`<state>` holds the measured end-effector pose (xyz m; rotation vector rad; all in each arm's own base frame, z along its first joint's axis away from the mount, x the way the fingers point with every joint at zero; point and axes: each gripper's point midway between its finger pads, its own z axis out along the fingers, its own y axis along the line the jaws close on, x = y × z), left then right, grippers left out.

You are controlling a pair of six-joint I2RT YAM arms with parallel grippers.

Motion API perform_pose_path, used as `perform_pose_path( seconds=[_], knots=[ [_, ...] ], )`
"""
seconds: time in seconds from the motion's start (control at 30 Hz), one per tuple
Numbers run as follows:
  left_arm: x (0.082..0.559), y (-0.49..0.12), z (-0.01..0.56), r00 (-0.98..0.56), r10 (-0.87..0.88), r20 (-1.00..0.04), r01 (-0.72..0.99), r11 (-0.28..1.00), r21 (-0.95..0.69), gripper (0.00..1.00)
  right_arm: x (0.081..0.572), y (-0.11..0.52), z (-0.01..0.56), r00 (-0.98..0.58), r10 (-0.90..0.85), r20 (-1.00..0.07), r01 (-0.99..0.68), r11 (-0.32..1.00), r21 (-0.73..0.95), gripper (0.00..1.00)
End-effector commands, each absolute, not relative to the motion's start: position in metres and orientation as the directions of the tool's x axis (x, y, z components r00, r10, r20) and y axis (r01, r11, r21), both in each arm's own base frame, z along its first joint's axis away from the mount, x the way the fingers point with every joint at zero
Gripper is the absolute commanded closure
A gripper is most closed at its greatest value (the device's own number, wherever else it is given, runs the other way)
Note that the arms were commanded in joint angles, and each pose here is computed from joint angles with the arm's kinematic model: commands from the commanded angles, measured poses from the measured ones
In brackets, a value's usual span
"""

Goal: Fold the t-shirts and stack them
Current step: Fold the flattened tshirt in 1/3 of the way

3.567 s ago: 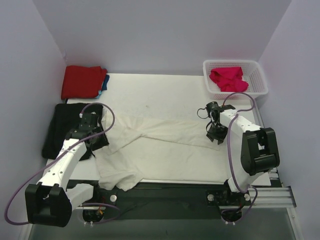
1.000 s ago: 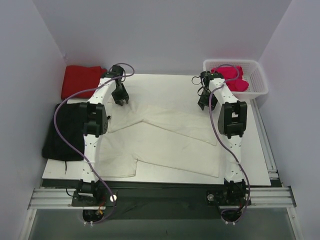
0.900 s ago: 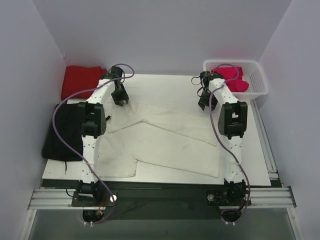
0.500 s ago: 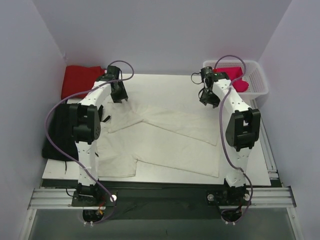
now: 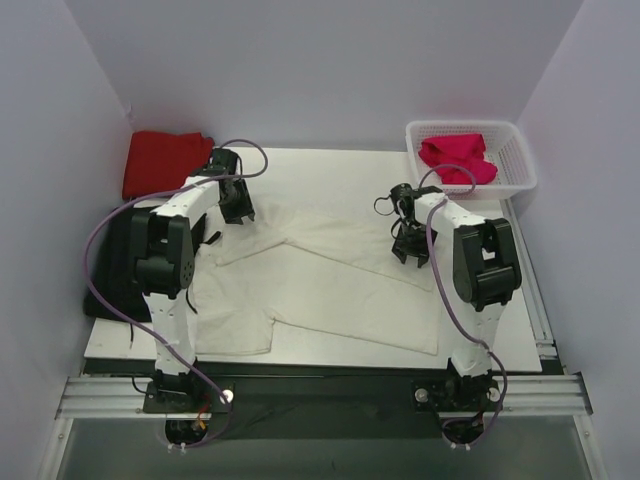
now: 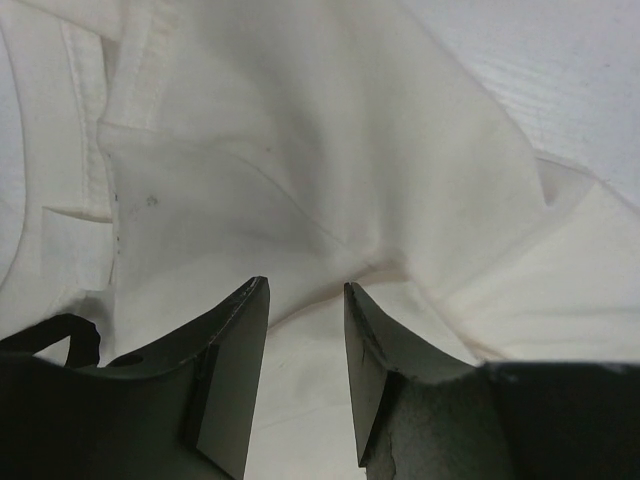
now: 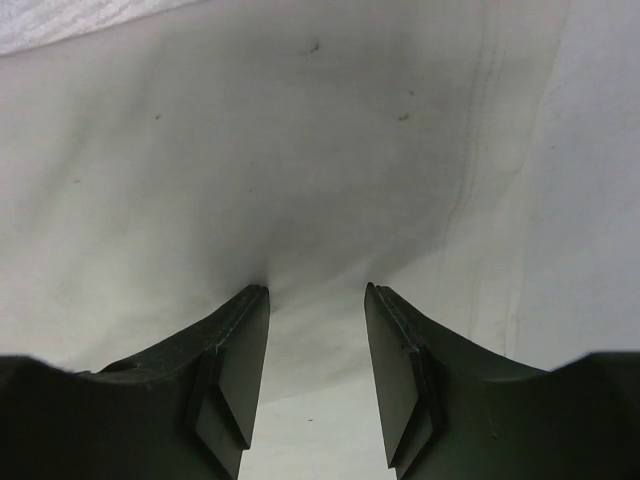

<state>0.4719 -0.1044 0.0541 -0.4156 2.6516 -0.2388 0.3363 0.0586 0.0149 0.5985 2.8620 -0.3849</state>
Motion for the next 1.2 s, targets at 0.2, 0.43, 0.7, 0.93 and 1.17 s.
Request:
perform_pose_path(
  seconds=[0.2, 0.43, 0.7, 0.93, 1.17],
  knots=[
    [0.474, -0.108, 0.095, -0.821, -0.301, -0.486, -0.186, 0.944, -0.272, 0.53, 0.347, 0.048, 0.002, -0.874, 0.439, -0.208, 0.479, 0.853, -0.208, 0.55],
    [0.476, -0.116, 0.100, -0.830, -0.281, -0.482, -0.147, 0.944, -0.296, 0.53, 0.367, 0.014, 0.010, -0.872, 0.448, -0.198, 0.486, 0.841, -0.238, 0.56],
    [0.482, -0.138, 0.093, -0.858, -0.234, -0.457, -0.087, 0.944, -0.320, 0.53, 0.409, 0.018, 0.020, -0.873, 0.429, -0.232, 0.473, 0.861, -0.187, 0.56],
    [0.504, -0.158, 0.083, -0.865, -0.207, -0.456, -0.063, 0.949, -0.310, 0.53, 0.435, 0.021, 0.028, -0.868, 0.411, -0.278, 0.466, 0.868, -0.172, 0.56],
    [0.502, -0.167, 0.068, -0.886, -0.169, -0.432, -0.055, 0.963, -0.263, 0.53, 0.431, 0.021, 0.052, -0.856, 0.393, -0.336, 0.469, 0.863, -0.186, 0.56]
  ],
)
